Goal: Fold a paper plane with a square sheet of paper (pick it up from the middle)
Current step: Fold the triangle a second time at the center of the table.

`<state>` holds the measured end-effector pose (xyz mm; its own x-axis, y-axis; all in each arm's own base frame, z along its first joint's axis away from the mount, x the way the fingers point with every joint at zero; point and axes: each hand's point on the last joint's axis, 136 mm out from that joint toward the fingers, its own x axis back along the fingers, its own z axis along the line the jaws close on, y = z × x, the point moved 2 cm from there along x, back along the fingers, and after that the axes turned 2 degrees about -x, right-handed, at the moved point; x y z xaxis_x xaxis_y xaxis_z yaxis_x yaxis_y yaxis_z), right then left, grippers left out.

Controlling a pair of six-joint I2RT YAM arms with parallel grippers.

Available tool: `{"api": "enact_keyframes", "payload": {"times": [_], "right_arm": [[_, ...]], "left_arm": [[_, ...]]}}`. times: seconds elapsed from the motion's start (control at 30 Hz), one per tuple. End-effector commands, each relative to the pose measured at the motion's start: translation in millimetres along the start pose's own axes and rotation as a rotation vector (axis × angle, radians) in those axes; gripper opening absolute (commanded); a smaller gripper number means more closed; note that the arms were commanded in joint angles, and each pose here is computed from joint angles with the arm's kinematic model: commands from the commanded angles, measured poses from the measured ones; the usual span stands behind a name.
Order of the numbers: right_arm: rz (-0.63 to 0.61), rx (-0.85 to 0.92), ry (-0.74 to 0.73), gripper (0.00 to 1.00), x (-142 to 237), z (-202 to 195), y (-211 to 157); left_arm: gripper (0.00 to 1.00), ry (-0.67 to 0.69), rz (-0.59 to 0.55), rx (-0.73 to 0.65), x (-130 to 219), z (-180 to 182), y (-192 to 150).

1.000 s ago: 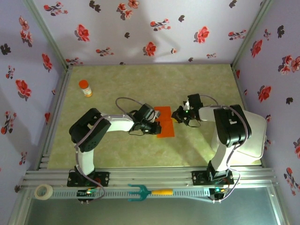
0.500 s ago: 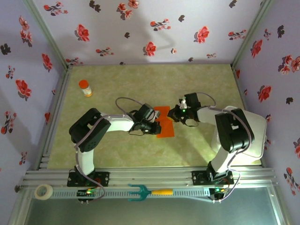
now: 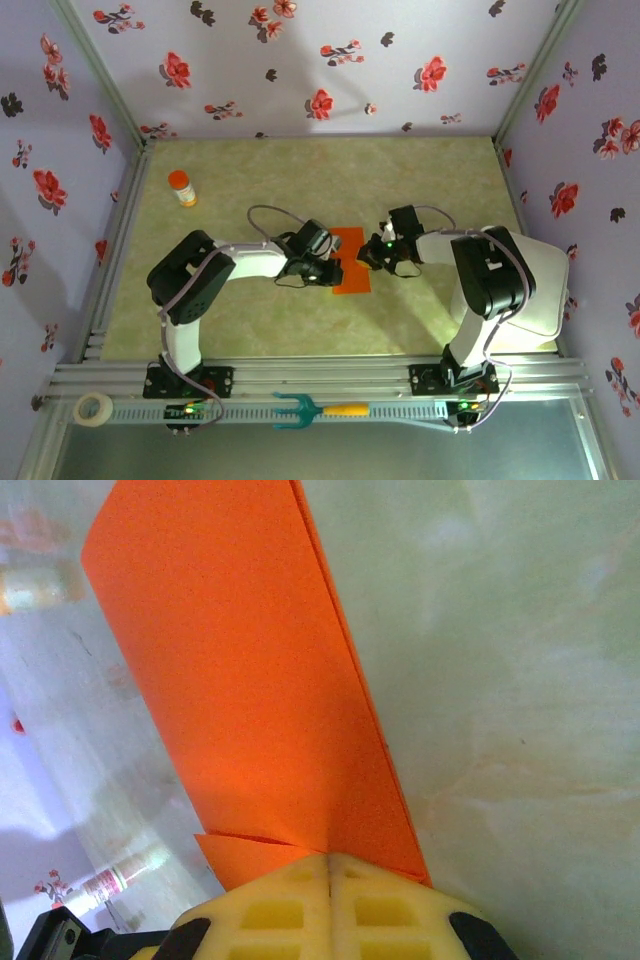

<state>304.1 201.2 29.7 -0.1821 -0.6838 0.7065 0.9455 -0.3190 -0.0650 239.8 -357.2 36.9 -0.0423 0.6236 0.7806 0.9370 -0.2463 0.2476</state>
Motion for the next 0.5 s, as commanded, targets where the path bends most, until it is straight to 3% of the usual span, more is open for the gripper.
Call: {"api": "enact_keyframes", "payload": {"times": [0.0, 0.23, 0.47], "right_arm": [[0.0, -0.059, -0.123, 0.04, -4, -37, -10], [-0.006, -0.07, -0.121, 0.04, -5, -39, -11], [-0.008, -0.077, -0.129, 0.04, -6, -42, -11]], "left_arm": [[0.0, 0.01, -0.019, 0.013, 17, -12, 15], [0.0, -0.065, -0.004, 0.002, 5, -30, 29], [0.01, -0.041, 0.042, 0.033, -15, -17, 20]]}}
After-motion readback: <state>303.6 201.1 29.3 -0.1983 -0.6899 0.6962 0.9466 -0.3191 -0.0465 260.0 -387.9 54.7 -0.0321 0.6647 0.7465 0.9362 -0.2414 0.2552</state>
